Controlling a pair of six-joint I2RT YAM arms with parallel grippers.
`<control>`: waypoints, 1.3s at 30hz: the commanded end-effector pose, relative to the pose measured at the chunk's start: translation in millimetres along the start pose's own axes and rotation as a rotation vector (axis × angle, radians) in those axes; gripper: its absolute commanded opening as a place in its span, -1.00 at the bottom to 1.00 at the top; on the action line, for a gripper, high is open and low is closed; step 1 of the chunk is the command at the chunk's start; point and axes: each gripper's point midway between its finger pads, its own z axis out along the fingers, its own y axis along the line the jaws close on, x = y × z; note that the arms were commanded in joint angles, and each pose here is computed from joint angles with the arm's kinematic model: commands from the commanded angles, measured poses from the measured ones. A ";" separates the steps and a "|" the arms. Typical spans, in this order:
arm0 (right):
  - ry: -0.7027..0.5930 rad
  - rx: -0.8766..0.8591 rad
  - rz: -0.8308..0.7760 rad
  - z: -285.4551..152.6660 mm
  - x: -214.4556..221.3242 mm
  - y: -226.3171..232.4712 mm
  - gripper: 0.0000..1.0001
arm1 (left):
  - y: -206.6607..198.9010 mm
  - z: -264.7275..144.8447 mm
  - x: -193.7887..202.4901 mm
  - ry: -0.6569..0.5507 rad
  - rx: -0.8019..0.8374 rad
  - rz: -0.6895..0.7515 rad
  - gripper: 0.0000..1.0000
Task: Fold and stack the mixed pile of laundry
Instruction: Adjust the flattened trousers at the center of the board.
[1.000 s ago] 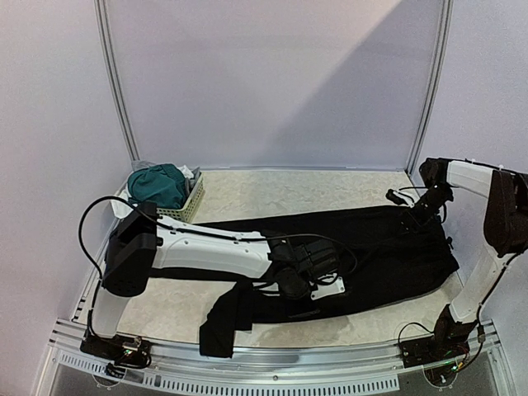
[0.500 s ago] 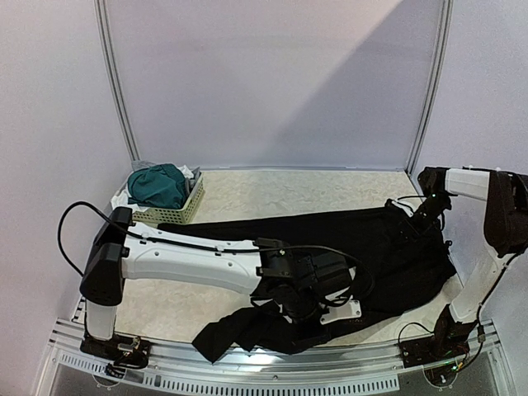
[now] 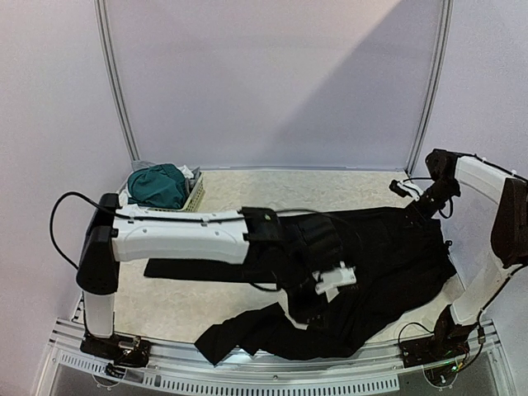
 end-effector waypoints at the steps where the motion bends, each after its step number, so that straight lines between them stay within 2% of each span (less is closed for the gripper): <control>1: -0.050 0.010 0.023 -4.7 -26.1 -14.6 0.12 | 120.0 -76.6 -8.3 -0.182 -0.255 -0.299 -0.17; 5: -0.035 0.047 0.072 17.1 -41.8 -45.2 0.10 | 217.7 -88.5 28.6 -0.213 -0.469 -0.599 -0.18; 9: 0.014 0.044 0.100 45.2 -47.4 -67.4 0.06 | 270.4 -78.8 56.3 -0.189 -0.537 -0.718 -0.23; 16: 0.106 0.112 0.120 80.5 -43.3 -104.4 0.04 | 312.3 -54.3 114.6 -0.030 -0.590 -0.815 -0.28; 23: 0.170 0.204 0.167 105.9 -32.1 -134.4 0.14 | 350.2 -56.2 154.4 0.085 -0.741 -0.831 -0.28; 28: 0.173 0.159 0.139 108.8 -33.4 -127.9 0.15 | 366.2 -67.8 143.2 0.062 -0.795 -0.752 -0.27; 31: 0.122 0.142 0.136 88.9 -42.6 -117.0 0.17 | 353.6 -85.0 112.8 -0.026 -0.737 -0.702 -0.26; 34: 0.075 0.144 0.131 67.1 -49.2 -107.2 0.20 | 326.3 -120.1 86.9 -0.117 -0.715 -0.675 -0.23; 36: 0.043 0.142 0.126 50.4 -52.0 -97.9 0.22 | 311.9 -149.1 86.5 -0.151 -0.756 -0.681 -0.17; 39: -0.012 0.134 0.119 28.1 -56.7 -83.5 0.24 | 305.7 -196.3 113.5 -0.129 -0.914 -0.731 0.13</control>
